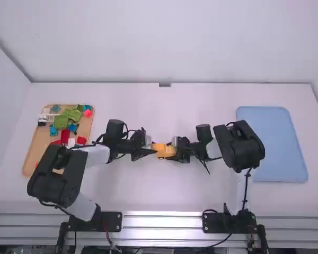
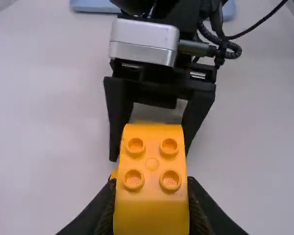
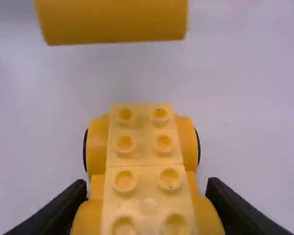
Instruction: Assemble lego blocks to make yellow taxi
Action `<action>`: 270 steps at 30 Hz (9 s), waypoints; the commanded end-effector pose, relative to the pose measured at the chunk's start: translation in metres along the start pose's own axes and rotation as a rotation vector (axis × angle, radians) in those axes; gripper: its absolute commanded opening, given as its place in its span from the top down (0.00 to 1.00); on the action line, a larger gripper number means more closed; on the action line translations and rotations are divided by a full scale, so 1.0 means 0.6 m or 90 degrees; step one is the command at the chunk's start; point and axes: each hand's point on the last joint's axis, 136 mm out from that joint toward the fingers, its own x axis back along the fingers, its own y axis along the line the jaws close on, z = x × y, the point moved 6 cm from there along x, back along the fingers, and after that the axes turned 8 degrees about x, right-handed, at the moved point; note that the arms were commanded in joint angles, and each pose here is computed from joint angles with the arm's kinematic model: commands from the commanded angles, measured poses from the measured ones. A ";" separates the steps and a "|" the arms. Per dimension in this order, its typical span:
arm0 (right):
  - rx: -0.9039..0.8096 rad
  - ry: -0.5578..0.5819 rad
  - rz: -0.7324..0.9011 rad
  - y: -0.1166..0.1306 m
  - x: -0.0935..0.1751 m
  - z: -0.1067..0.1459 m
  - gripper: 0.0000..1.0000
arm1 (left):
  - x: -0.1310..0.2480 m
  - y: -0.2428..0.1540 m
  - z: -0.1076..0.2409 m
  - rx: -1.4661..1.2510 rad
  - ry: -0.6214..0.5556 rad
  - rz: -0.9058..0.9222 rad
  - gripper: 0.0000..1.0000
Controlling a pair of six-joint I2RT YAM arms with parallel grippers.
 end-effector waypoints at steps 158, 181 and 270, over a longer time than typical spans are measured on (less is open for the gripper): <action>-0.039 -0.009 -0.018 0.007 -0.010 -0.002 0.68 | -0.108 -0.040 0.097 0.030 0.254 0.060 0.98; -0.047 0.006 -0.020 0.008 -0.010 0.004 0.68 | -0.098 -0.015 0.038 -0.024 0.158 0.037 0.67; -0.793 0.389 0.899 -0.066 0.638 -0.002 0.01 | 0.223 0.139 -0.115 0.392 0.123 -0.672 0.01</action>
